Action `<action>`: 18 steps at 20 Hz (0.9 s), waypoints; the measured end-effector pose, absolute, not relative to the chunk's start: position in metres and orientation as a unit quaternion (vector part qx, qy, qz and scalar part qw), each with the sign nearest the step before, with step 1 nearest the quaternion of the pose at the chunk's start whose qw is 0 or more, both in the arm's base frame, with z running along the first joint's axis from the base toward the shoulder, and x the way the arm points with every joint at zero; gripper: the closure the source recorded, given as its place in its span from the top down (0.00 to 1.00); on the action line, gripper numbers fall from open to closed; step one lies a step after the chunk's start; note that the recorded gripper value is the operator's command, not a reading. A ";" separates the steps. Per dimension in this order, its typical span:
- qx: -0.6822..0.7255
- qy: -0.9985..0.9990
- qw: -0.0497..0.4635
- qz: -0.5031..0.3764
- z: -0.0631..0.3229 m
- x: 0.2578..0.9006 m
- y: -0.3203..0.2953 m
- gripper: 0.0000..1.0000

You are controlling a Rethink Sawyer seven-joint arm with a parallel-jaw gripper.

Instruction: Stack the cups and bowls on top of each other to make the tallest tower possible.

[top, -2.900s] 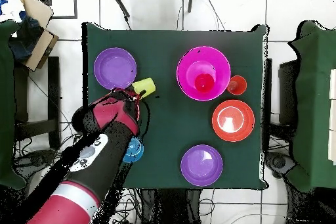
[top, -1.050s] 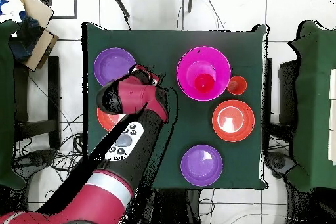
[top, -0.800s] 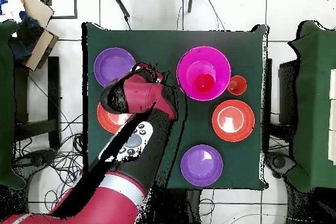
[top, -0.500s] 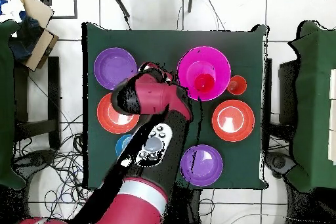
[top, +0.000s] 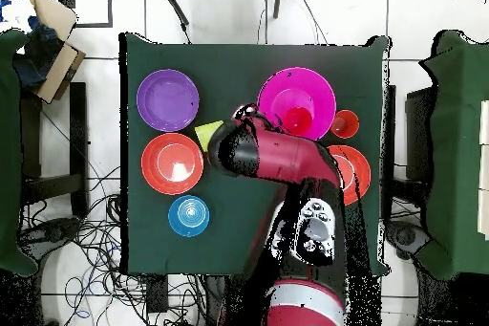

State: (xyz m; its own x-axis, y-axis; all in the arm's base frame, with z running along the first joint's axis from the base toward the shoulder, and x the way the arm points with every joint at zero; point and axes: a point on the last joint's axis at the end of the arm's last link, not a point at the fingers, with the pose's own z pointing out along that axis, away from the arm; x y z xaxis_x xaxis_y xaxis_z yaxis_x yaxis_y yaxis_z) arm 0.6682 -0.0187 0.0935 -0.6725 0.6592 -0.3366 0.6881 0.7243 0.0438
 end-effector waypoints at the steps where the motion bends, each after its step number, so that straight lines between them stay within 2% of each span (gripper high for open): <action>1: 0.374 0.913 0.158 -0.039 0.093 0.666 -0.020 1.00; 10: 0.389 0.915 0.106 0.014 0.098 0.661 -0.002 1.00; 18: 0.376 0.921 0.087 0.047 0.108 0.669 0.027 1.00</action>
